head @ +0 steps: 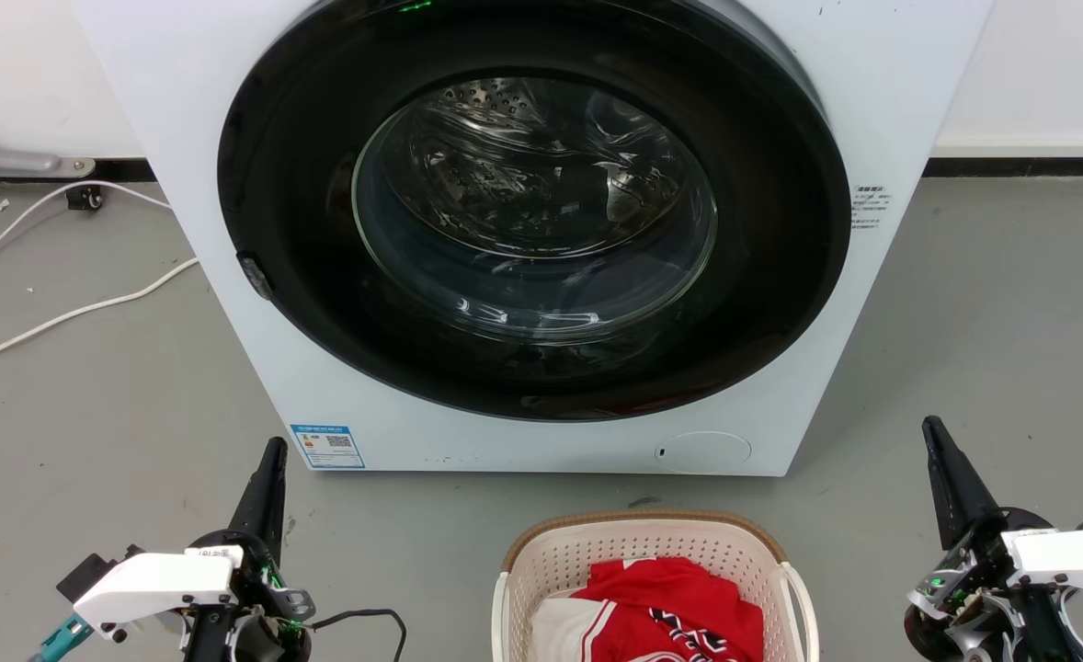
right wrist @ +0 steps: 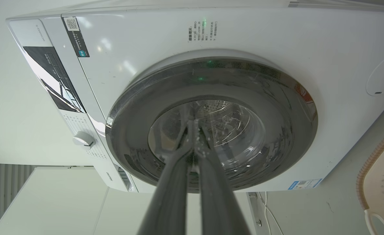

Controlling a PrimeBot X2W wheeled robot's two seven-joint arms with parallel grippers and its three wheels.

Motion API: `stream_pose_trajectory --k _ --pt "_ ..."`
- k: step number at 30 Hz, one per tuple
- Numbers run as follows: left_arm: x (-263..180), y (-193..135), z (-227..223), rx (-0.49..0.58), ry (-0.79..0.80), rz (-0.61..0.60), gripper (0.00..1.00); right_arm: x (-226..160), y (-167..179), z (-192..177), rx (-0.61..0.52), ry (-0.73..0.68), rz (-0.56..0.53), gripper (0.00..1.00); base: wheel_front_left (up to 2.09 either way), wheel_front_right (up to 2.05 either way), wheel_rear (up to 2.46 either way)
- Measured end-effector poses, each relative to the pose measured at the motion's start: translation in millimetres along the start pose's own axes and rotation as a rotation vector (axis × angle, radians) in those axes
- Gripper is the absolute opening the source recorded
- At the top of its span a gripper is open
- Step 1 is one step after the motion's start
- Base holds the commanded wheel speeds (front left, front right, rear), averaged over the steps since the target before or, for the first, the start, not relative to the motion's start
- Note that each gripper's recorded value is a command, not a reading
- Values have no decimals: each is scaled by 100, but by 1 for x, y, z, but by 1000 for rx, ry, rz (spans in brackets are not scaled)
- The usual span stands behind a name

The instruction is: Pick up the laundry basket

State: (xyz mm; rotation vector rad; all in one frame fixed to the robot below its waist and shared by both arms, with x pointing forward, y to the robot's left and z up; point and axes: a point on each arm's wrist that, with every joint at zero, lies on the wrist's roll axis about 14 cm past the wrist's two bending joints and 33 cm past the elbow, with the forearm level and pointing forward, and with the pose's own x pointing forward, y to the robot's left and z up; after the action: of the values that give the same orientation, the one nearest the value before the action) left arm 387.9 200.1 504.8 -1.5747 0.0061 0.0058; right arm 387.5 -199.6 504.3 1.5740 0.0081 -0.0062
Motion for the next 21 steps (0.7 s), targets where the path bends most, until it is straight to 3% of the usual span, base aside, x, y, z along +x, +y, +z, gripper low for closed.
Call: stream_pose_trajectory --k 13,14,21 --pt "0 0 0 0 0 0 0 0 0 0 0 0 0 0 0 0 0" --pt "0 0 0 0 0 0 100 0 0 0 0 0 0 100 0 0 0" --pt "-10 21 0 -3 -11 63 100 -11 -23 2 -2 -15 -68 100 0 0 0"
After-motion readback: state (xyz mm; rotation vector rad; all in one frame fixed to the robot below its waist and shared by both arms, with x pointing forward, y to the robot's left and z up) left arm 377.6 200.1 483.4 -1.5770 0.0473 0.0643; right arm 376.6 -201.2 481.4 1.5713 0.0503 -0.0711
